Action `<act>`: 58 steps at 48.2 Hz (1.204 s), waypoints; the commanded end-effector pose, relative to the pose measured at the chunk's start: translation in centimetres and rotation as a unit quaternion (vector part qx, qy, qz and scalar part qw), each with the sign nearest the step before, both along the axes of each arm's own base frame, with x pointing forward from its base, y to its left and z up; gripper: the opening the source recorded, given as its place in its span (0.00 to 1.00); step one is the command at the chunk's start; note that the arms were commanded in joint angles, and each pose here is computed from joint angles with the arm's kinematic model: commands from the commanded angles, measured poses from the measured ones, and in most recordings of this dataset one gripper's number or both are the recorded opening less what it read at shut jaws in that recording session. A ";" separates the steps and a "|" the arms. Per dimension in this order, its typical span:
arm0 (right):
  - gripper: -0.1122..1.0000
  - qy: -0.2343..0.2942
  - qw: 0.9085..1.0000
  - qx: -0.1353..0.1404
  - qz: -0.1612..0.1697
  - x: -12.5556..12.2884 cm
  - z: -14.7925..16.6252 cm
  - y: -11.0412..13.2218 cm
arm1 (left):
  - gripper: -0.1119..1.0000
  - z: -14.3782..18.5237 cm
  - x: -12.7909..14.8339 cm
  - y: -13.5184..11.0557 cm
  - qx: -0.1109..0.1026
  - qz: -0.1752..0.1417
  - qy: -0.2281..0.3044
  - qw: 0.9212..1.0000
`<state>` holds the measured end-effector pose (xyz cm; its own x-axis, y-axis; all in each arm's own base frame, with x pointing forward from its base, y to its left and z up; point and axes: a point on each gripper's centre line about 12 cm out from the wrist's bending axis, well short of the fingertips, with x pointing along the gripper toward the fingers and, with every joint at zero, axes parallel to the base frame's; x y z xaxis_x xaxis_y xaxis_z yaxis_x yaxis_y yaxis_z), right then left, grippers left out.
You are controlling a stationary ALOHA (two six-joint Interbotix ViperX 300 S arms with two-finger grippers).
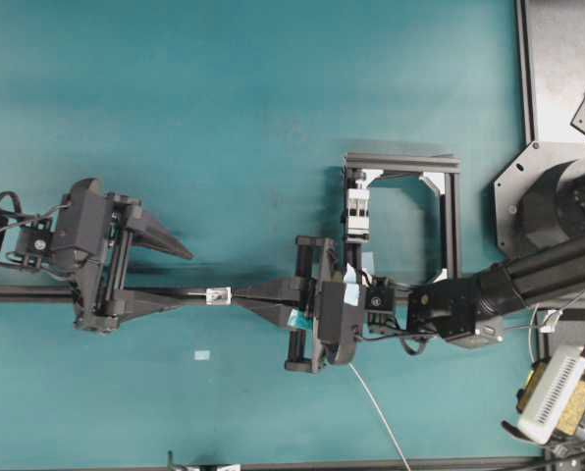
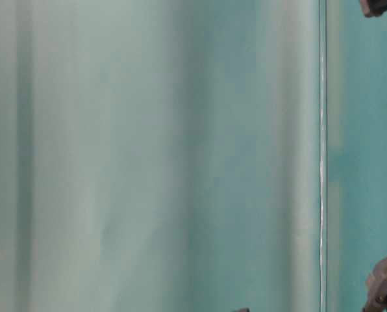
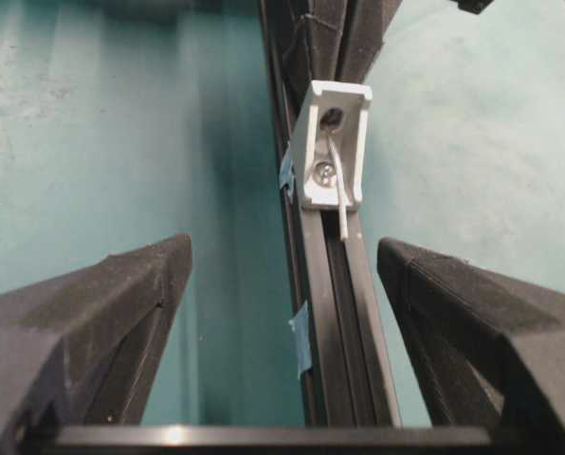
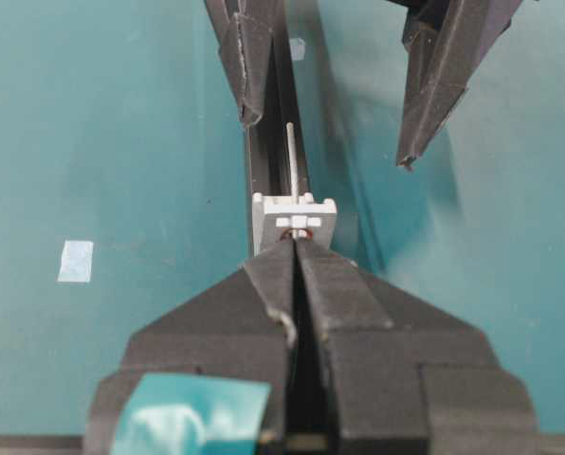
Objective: Insert the wire into the hole on the right side and pull it with the left arm.
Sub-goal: 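Move the left gripper right and grasp the wire tip past the clip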
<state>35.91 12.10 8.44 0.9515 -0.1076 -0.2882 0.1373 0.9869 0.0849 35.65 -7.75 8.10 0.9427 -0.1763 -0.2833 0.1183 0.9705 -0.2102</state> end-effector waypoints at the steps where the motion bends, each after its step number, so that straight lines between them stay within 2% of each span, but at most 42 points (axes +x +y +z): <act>1: 0.12 -0.019 1.000 0.009 -0.007 0.9 1.1 -0.1 | 0.83 1.2 0.8 -0.3 -0.006 -0.001 -0.018 1.000; 22: 0.12 -0.018 1.000 0.008 -0.007 0.9 1.1 -0.2 | 0.79 1.4 1.5 -0.5 -0.006 -0.002 -0.013 1.000; 26: 0.12 -0.018 1.000 0.008 -0.007 0.9 1.1 -0.2 | 0.68 1.4 1.6 -0.5 -0.006 -0.001 -0.014 1.000; 34: 0.12 -0.020 1.000 0.008 -0.007 0.9 1.1 -0.2 | 0.27 1.5 1.5 -0.5 -0.006 -0.001 -0.014 1.000; 39: 0.12 -0.021 1.000 0.008 -0.007 0.9 1.2 -0.2 | 0.10 1.5 1.5 -0.5 -0.005 -0.003 -0.014 1.000; 46: 0.12 -0.020 1.000 0.008 -0.007 0.9 1.2 -0.2 | 0.01 1.5 1.5 -0.5 -0.005 -0.003 -0.013 1.000; 58: 0.12 -0.020 1.000 0.010 -0.007 0.9 1.2 -0.1 | 0.01 1.5 1.4 -0.6 -0.005 -0.003 -0.013 1.000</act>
